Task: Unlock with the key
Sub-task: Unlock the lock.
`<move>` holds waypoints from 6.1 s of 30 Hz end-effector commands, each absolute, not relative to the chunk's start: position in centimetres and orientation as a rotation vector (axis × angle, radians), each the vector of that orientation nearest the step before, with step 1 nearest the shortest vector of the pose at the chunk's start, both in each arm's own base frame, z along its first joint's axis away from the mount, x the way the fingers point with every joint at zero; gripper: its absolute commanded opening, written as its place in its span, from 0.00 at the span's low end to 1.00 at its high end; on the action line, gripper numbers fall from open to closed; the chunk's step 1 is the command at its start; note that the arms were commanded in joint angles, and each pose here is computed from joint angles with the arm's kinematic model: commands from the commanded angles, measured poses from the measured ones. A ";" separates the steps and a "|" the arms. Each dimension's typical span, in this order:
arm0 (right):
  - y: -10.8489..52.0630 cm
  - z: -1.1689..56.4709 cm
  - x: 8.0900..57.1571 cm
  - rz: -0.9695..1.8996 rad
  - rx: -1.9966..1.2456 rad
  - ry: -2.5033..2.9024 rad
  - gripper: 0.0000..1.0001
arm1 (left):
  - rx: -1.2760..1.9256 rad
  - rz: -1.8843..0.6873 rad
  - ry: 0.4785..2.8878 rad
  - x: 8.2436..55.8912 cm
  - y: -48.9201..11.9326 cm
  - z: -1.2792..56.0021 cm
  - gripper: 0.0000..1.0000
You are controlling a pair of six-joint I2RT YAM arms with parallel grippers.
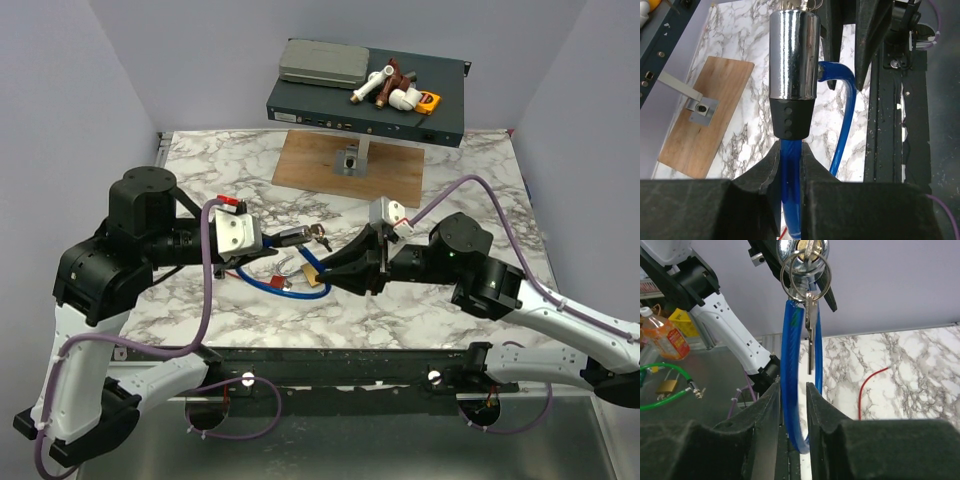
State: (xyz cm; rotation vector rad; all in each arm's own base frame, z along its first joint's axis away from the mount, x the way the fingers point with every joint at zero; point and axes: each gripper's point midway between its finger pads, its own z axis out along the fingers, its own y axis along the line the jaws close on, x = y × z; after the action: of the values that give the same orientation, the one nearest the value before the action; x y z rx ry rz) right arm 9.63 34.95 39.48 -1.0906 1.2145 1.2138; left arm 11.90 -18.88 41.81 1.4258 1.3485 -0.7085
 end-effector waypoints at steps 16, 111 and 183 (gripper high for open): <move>31.2 48.5 9.8 1.174 -0.955 1.244 0.49 | 1.602 -0.456 1.336 11.2 -16.2 38.4 0.00; 39.3 36.6 10.7 1.499 -0.828 1.478 0.01 | 1.765 -0.090 1.315 14.2 -14.7 36.7 0.00; 29.4 43.6 16.5 1.282 -0.261 1.551 0.72 | 1.468 0.413 1.045 20.7 -16.4 38.2 0.00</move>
State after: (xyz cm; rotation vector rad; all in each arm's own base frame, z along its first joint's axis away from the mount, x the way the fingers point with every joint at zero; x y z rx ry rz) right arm 15.42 31.69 43.73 -0.2867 1.5265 1.4468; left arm 20.63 -16.29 40.29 1.4621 0.9361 0.4734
